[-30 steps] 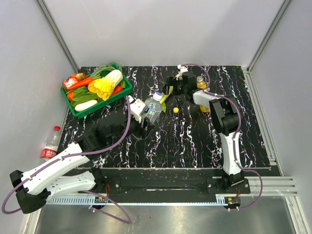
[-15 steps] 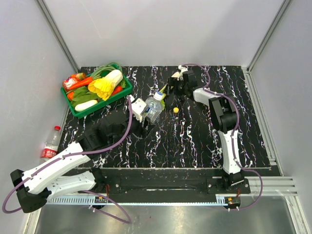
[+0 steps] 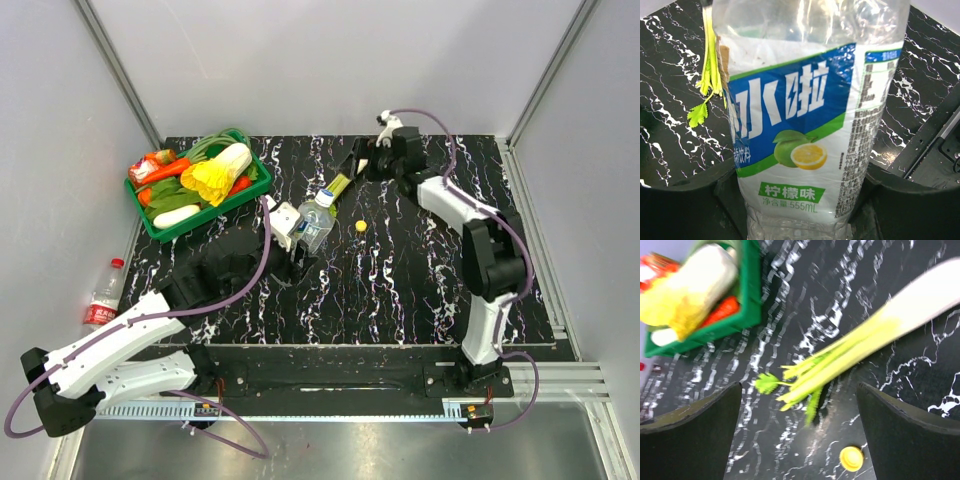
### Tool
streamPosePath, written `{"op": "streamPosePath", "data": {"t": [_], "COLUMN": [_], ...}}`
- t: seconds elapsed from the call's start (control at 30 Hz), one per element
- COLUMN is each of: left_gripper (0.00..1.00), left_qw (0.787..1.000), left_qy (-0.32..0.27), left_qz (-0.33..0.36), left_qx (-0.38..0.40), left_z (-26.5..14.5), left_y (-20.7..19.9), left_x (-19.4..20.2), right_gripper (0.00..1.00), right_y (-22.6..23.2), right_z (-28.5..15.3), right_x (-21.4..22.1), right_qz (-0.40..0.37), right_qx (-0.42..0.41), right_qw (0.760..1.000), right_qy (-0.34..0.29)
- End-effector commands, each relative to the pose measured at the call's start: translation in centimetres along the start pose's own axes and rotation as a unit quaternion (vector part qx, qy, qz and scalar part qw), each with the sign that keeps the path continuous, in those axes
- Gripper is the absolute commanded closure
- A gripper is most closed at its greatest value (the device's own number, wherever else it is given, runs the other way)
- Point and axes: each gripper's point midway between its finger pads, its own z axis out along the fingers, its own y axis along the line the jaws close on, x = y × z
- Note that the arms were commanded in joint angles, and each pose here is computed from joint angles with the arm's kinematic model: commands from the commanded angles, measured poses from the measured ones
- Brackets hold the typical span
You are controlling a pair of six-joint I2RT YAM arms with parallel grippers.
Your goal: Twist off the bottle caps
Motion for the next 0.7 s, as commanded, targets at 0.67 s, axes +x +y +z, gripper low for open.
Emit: {"op": "streamPosePath", "data": {"t": [0.67], "left_gripper": [1.00], "left_qw": [0.999], "left_qy": [0.008], "left_qz": [-0.029], "left_qx": [0.011], "left_z": [1.4], "left_y": [-0.9], "left_x": [-0.8], "right_gripper": [0.00], "right_y": [16.9], "right_z": [-22.0], "right_x": [-6.1], "right_qz": [0.060], "right_qx": [-0.247], "right_qw": [0.960], "right_qy": [-0.121]}}
